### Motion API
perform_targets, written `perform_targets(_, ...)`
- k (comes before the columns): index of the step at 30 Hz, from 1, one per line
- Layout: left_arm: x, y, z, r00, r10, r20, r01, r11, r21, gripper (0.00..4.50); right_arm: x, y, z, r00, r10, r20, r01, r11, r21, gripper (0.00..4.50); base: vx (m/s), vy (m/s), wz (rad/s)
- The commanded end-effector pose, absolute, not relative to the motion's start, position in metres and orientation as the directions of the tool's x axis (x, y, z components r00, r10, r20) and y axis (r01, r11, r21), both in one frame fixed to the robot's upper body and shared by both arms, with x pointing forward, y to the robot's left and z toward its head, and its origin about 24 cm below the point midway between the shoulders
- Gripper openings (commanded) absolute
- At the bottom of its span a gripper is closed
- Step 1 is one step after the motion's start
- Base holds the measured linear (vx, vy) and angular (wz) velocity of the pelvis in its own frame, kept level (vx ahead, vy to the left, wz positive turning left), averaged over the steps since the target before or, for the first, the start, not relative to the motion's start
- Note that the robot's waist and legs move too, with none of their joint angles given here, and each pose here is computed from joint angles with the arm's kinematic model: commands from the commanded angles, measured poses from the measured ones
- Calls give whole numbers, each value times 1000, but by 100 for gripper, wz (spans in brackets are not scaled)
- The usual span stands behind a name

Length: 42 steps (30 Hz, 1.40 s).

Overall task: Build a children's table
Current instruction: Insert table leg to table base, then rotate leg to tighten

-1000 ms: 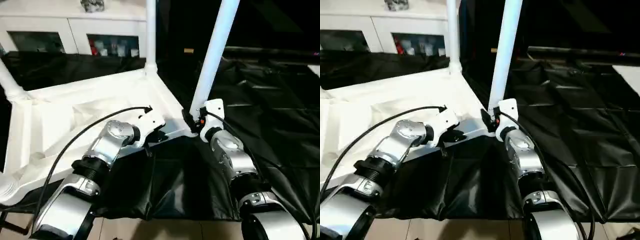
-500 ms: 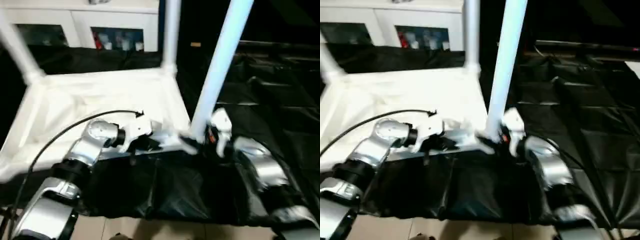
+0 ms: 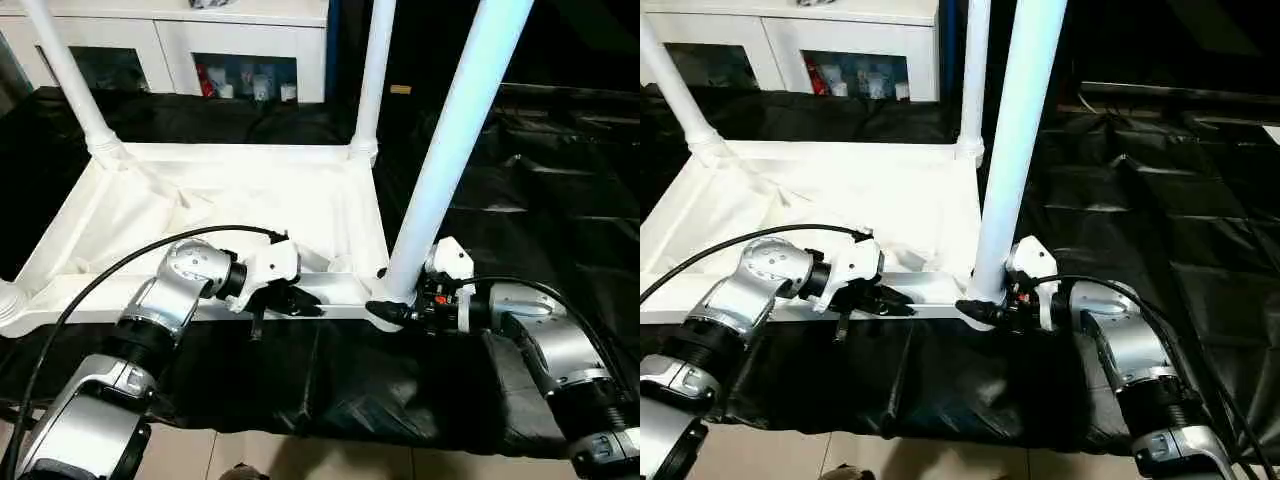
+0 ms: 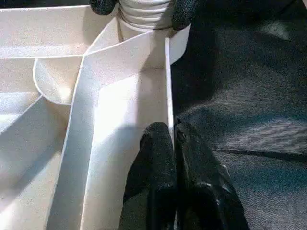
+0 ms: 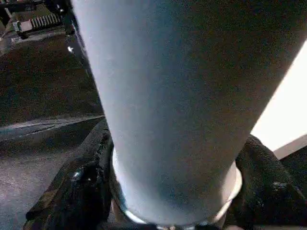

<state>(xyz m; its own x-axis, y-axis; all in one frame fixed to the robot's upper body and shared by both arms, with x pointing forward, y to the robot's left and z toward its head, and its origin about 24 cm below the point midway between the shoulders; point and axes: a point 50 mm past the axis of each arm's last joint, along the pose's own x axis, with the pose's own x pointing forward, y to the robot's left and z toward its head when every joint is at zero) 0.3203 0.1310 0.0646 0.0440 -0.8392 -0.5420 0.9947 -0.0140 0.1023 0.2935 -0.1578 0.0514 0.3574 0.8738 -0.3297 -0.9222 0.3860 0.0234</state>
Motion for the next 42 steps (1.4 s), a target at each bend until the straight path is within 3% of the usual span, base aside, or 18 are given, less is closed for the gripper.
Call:
perform_targets(1,321,119,68,17,-852,-523,992,-51,116,0,286,-144,47,282,905,-317,-944,321,76,276,0,0,0)
perform_targets(3,321,119,67,22,-853,-522,992,-45,115,0,285,-143,47,288,905,-313,-941,329,84,276,0,0,0)
perform_targets(5,325,115,64,73,-850,-521,994,19,107,0,288,-139,42,393,874,-285,-898,431,84,276,0,0,0)
perform_targets(6,325,115,64,73,-850,-521,994,19,107,0,288,-139,42,393,874,-285,-898,431,84,275,0,0,0)
perform_targets(9,334,103,60,192,-829,-525,981,148,125,0,297,-128,32,569,770,-288,-790,610,67,275,0,0,0)
perform_targets(10,334,103,60,192,-829,-525,981,148,125,0,297,-128,32,569,770,-288,-790,610,67,275,0,0,0)
perform_targets(12,340,81,57,295,-811,-506,955,260,141,0,309,-111,24,710,640,-293,-648,757,83,275,0,0,0)
perform_targets(18,339,49,55,352,-812,-466,936,323,144,0,320,-81,19,776,561,-290,-553,825,114,275,0,0,0)
perform_targets(19,337,44,54,345,-816,-464,938,314,145,0,320,-76,19,779,563,-277,-549,825,134,275,0,0,0)
perform_targets(20,336,43,54,344,-817,-464,939,312,146,0,320,-75,19,779,563,-275,-548,825,137,330,0,0,0)
perform_targets(21,336,41,54,342,-817,-464,939,311,147,0,320,-73,19,782,561,-270,-544,827,144,344,0,0,0)
perform_targets(24,333,40,50,335,-814,-474,942,297,157,0,321,-72,20,792,559,-247,-533,829,167,365,0,0,0)
perform_targets(28,332,55,51,303,-830,-469,953,255,164,0,325,-86,22,787,571,-234,-563,819,105,402,0,0,0)
perform_targets(31,330,66,53,260,-845,-467,964,201,173,0,325,-97,25,751,620,-226,-619,781,85,402,0,0,0)
perform_targets(35,323,88,52,155,-854,-496,984,89,155,0,316,-115,30,619,752,-227,-763,644,55,402,0,0,0)
perform_targets(37,322,91,52,135,-856,-500,987,72,143,0,314,-118,32,591,774,-226,-786,615,52,402,0,0,0)
perform_targets(38,319,98,53,96,-857,-505,992,40,120,0,308,-127,35,514,822,-243,-841,539,41,402,0,0,0)
perform_targets(42,317,107,55,44,-861,-507,996,-2,89,0,300,-138,38,408,869,-279,-899,435,39,402,0,0,0)
